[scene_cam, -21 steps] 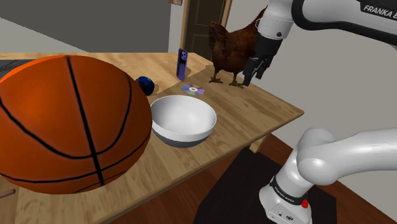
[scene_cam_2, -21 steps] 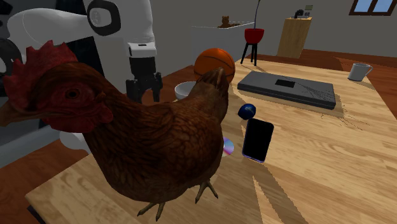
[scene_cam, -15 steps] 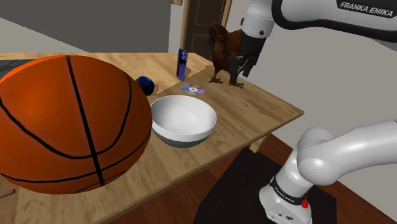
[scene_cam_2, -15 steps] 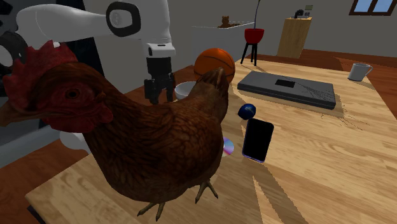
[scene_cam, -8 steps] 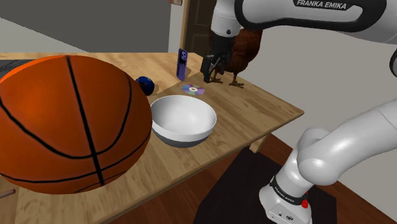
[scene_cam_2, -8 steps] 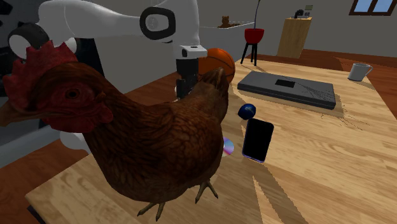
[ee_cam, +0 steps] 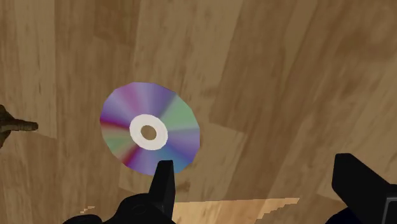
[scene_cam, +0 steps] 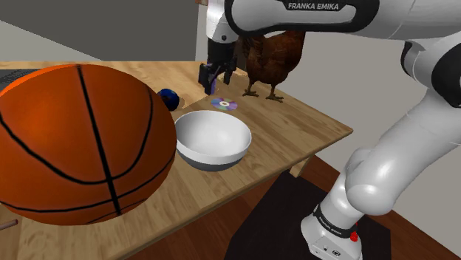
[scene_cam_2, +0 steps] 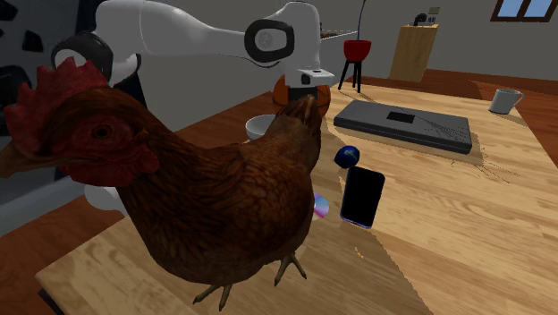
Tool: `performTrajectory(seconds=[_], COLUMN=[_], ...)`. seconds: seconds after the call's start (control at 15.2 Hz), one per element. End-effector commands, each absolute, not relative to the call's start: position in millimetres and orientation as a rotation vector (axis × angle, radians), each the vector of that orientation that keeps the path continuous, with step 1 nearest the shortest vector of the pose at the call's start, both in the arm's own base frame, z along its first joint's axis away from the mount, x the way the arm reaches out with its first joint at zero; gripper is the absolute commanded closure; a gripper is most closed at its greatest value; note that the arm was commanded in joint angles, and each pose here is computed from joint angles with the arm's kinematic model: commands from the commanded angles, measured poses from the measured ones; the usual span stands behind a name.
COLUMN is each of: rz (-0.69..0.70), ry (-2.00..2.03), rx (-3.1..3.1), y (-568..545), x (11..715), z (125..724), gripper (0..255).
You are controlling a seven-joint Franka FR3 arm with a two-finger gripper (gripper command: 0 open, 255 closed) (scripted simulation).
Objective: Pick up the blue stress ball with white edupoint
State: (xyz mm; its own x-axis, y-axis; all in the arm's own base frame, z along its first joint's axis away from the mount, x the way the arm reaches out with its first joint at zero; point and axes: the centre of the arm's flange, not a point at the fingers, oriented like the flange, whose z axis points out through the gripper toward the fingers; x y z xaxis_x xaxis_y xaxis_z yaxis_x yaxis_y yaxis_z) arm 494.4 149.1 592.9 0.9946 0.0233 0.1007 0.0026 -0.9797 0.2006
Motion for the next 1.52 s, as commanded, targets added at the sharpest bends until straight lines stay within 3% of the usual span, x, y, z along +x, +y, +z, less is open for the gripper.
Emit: performTrajectory(seconds=[0.0, 0.73, 1.39, 1.45], rz=[0.159, 0.192, 0.193, 0.193], ry=[0.038, 0.143, 0.146, 0.146], rx=[2.928, 2.880, 2.878, 2.878], y=[169, 261, 264, 264], x=[515, 625, 629, 630], z=[592, 569, 528, 528], gripper=[0, 0, 0, 255])
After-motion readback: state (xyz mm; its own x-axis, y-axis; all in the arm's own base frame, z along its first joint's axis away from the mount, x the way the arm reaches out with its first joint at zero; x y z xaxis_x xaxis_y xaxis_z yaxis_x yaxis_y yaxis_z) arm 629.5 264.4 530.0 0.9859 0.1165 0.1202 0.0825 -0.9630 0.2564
